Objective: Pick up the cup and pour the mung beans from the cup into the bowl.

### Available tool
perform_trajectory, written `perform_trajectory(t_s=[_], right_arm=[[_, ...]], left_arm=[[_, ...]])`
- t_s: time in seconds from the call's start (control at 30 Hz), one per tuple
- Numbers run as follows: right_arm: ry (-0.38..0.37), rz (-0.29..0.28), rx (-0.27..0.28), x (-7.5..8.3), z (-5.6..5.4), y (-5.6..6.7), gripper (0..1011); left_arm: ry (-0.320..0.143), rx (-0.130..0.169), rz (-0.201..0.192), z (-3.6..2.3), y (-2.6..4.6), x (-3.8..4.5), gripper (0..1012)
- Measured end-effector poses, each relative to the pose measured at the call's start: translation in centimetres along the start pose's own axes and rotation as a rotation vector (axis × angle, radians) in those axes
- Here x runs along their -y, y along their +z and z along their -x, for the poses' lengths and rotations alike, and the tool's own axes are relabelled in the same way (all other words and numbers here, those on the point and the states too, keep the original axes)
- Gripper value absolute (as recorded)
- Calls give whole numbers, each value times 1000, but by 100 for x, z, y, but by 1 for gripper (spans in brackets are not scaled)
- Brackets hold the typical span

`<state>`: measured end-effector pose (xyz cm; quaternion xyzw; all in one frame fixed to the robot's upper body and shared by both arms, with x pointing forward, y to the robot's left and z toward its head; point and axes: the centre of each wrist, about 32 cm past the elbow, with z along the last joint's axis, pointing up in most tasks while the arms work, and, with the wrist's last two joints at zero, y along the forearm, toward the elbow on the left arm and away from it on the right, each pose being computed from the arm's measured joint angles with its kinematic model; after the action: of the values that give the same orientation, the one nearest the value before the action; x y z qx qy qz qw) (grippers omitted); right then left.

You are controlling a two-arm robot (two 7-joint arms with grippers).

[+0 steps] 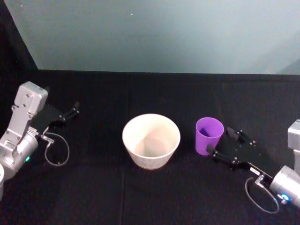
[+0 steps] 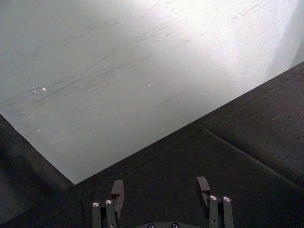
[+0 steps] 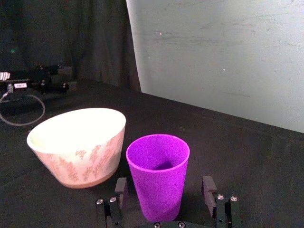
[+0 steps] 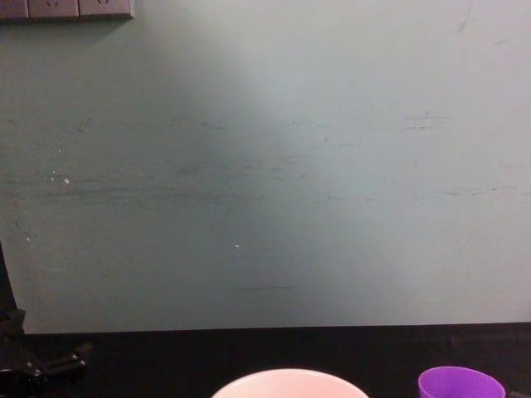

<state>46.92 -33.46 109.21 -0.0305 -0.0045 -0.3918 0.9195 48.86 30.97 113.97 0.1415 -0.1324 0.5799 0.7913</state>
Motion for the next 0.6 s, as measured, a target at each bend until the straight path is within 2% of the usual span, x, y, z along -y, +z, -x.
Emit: perform_trajectory(t_s=[0.3, 0.6], right_arm=[[-1, -13, -12, -179, 1, 65, 1003], [1, -13, -16, -304, 6, 73, 1003]], left_arm=[[0, 0, 0, 0, 0, 0, 1000], [0, 0, 0, 0, 0, 0, 1000]])
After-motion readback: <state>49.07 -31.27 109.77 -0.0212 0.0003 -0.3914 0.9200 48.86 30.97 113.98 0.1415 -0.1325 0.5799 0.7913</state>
